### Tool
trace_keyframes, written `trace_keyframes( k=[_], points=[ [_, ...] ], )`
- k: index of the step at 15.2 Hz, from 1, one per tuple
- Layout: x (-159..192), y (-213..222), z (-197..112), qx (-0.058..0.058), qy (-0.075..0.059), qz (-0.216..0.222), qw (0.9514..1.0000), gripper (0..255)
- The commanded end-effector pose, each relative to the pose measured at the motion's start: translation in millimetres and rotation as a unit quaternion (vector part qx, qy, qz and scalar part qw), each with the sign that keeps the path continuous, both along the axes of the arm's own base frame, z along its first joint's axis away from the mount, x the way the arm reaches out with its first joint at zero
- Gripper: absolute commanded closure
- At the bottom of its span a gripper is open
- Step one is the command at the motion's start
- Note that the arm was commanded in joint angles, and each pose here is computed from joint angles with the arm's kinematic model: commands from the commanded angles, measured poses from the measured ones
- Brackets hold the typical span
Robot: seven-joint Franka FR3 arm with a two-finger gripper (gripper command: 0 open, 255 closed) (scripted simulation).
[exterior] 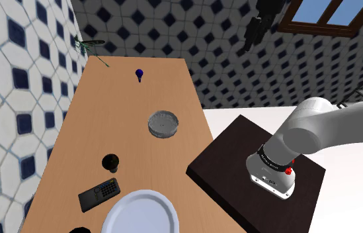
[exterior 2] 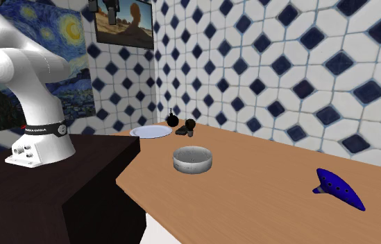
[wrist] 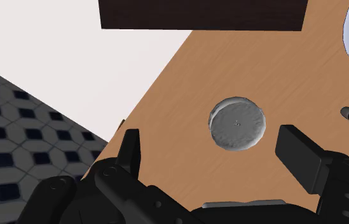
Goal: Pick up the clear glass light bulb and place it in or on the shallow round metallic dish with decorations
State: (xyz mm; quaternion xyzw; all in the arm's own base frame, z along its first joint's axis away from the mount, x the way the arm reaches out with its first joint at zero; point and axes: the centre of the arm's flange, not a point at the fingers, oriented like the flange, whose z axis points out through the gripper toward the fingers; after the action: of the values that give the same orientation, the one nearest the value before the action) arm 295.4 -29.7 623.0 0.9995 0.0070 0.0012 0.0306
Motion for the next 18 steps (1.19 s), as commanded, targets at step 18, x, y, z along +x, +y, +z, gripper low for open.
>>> trace_keyframes(
  k=[18],
  points=[
    [46, 156, -144, 0.031, 0.003, -0.056, 0.9980, 0]
  ],
)
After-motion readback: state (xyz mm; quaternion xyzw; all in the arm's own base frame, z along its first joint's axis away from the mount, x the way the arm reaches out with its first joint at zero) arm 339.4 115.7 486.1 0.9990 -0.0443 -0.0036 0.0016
